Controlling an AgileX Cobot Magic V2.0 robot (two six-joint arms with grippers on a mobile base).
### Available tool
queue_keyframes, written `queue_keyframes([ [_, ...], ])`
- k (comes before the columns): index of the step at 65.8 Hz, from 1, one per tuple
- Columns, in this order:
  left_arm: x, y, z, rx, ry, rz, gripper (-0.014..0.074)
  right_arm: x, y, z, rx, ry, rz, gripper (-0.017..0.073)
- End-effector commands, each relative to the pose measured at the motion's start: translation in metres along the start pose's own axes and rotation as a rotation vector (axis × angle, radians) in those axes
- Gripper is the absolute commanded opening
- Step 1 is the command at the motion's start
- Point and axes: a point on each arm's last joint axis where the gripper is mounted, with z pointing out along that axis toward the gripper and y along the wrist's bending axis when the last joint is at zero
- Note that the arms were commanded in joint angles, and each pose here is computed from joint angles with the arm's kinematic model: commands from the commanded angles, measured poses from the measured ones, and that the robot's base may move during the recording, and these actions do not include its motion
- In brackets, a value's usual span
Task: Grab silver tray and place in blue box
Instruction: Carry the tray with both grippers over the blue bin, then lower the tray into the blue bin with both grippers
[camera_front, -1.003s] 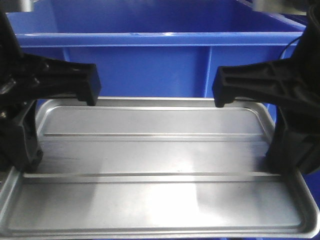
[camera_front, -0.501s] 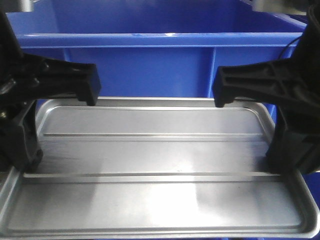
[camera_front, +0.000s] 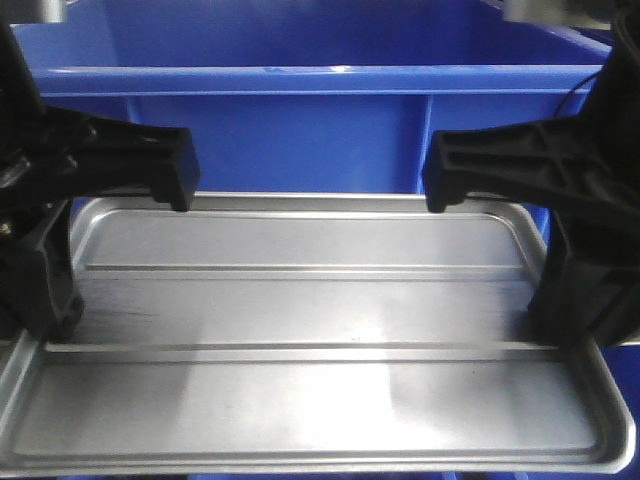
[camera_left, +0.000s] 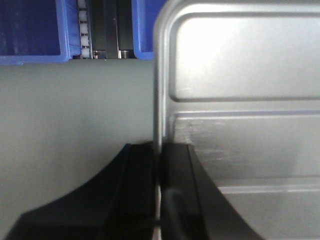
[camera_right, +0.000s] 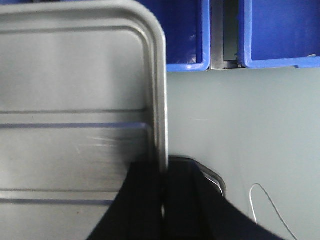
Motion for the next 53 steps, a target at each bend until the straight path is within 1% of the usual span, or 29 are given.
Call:
queue_keyframes([
  [1, -0.009, -0.008, -0.017, 0.096, -0.064, -0.015, -0.0015, -0.012, 0.009, -0.014, -0.117, -0.081, -0.001, 0.0068],
  [4, -0.011, -0.008, -0.018, 0.103, -0.062, -0.023, -0.0015, -0.013, 0.011, -0.015, -0.124, -0.082, -0.007, 0.0068],
  [8, -0.016, -0.009, -0.021, 0.114, -0.068, -0.016, -0.0015, -0.016, 0.014, -0.02, -0.135, -0.087, -0.034, 0.0068],
  [11, -0.02, -0.01, -0.025, 0.124, -0.074, 0.002, -0.0015, -0.02, 0.017, -0.025, -0.151, -0.096, -0.057, 0.0068],
  [16, -0.028, -0.011, -0.032, 0.153, -0.08, 0.011, -0.0015, -0.029, 0.025, -0.037, -0.186, -0.127, -0.089, 0.0068],
  [21, -0.039, -0.013, -0.042, 0.187, -0.091, 0.006, -0.0015, -0.038, 0.032, -0.049, -0.22, -0.162, -0.108, 0.0068],
  [29, -0.057, -0.015, -0.061, 0.243, -0.138, 0.039, -0.0015, -0.054, 0.04, -0.072, -0.26, -0.218, -0.123, 0.0068],
  [31, -0.061, -0.015, -0.064, 0.251, -0.148, 0.042, -0.0015, -0.058, 0.041, -0.077, -0.265, -0.231, -0.12, 0.0068],
  [36, -0.072, -0.016, -0.079, 0.281, -0.198, 0.069, -0.0015, -0.071, 0.042, -0.091, -0.28, -0.272, -0.118, 0.0068],
  [42, -0.084, -0.016, -0.094, 0.31, -0.253, 0.078, -0.0015, -0.086, 0.041, -0.107, -0.303, -0.321, -0.1, 0.0068],
  [47, -0.093, -0.014, -0.105, 0.323, -0.297, 0.083, -0.0015, -0.099, 0.041, -0.116, -0.316, -0.349, -0.096, 0.0068],
  [48, -0.095, -0.013, -0.107, 0.324, -0.305, 0.082, -0.0015, -0.102, 0.04, -0.117, -0.317, -0.355, -0.103, 0.0068],
  [53, -0.107, -0.007, -0.116, 0.326, -0.357, 0.082, -0.0015, -0.116, 0.04, -0.123, -0.324, -0.378, -0.104, 0.0068],
])
